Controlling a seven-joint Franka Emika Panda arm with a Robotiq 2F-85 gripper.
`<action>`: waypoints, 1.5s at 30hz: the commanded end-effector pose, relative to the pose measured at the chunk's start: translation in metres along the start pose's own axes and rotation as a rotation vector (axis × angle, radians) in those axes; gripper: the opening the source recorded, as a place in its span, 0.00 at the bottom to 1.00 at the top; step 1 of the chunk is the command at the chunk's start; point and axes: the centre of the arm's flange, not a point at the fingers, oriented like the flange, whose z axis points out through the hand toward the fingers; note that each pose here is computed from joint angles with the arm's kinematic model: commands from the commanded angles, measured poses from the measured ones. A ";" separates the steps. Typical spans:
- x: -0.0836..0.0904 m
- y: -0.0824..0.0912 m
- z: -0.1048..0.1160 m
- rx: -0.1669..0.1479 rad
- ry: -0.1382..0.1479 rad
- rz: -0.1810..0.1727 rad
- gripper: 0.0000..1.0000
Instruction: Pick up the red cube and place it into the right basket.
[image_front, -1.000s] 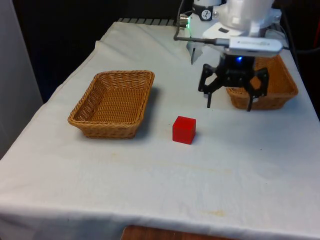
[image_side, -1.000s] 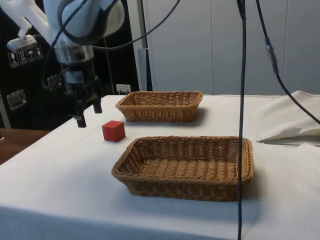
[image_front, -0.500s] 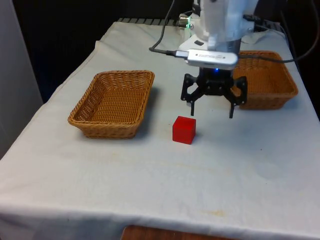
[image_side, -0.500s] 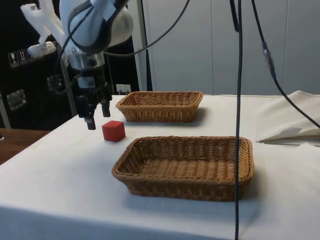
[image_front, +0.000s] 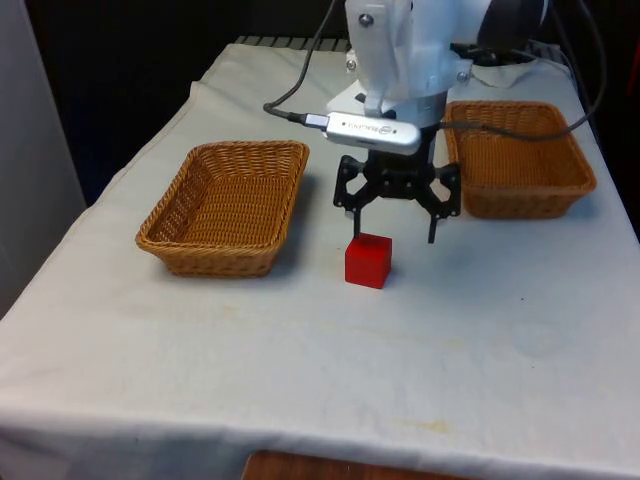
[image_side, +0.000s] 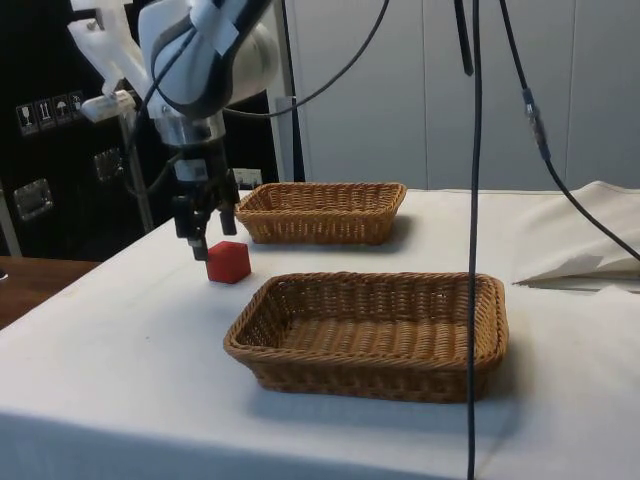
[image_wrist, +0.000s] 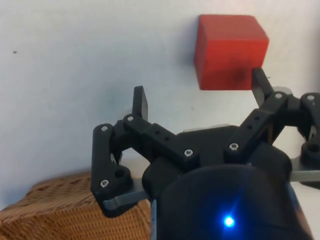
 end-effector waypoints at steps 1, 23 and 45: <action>0.000 0.005 0.004 0.001 0.008 0.008 1.00; 0.006 0.020 0.031 -0.038 0.003 0.076 1.00; 0.006 0.024 0.032 -0.046 0.001 0.080 0.04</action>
